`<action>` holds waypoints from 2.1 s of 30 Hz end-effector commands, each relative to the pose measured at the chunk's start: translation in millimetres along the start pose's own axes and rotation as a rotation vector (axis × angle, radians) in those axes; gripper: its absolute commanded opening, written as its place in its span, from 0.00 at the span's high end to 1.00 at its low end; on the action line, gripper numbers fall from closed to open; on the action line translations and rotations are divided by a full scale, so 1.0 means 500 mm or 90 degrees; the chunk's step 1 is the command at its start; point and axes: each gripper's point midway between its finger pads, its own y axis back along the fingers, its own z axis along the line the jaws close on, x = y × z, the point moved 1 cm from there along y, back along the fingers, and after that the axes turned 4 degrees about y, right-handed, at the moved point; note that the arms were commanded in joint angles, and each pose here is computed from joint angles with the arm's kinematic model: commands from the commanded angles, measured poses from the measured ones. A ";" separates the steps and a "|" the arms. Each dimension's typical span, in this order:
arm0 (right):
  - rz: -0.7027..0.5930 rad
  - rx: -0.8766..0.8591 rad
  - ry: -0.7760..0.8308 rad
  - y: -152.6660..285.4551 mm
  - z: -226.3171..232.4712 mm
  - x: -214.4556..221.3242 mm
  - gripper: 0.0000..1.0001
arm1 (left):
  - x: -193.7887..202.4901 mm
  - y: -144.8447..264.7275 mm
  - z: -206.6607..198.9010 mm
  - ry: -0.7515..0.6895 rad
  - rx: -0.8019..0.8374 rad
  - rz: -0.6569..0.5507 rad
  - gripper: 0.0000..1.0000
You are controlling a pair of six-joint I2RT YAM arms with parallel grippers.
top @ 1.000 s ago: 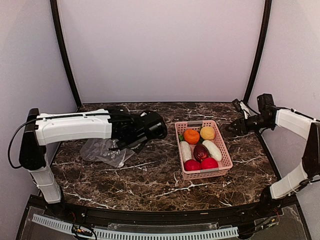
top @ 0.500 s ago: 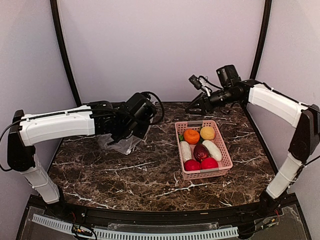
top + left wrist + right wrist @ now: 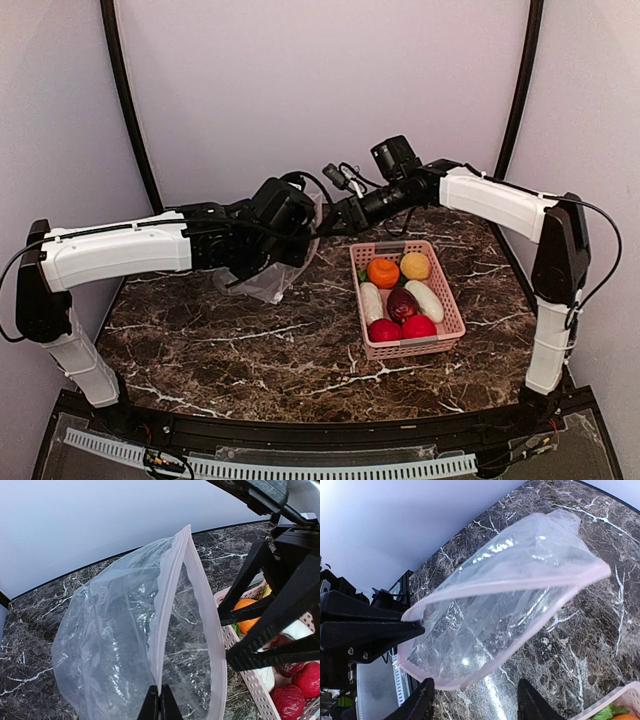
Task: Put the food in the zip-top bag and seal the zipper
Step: Pass from the left arm to the right, then pass from the right arm to the left
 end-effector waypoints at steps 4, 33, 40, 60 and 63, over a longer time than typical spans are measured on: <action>-0.027 0.011 -0.068 -0.050 -0.043 -0.043 0.84 | -0.021 0.014 -0.015 0.047 0.048 -0.013 0.99; -0.085 0.062 -0.149 -0.026 0.036 -0.094 1.00 | 0.011 0.051 -0.041 -0.022 0.007 -0.018 0.38; -0.089 0.058 -0.141 -0.012 0.050 -0.089 1.00 | 0.023 0.030 -0.018 -0.027 -0.076 -0.022 0.48; -0.062 0.068 -0.139 -0.015 0.031 -0.021 1.00 | 0.005 -0.002 0.031 -0.050 -0.162 -0.061 0.81; -0.045 0.072 -0.122 -0.015 0.022 0.011 1.00 | -0.011 0.011 0.072 -0.042 -0.174 -0.072 0.91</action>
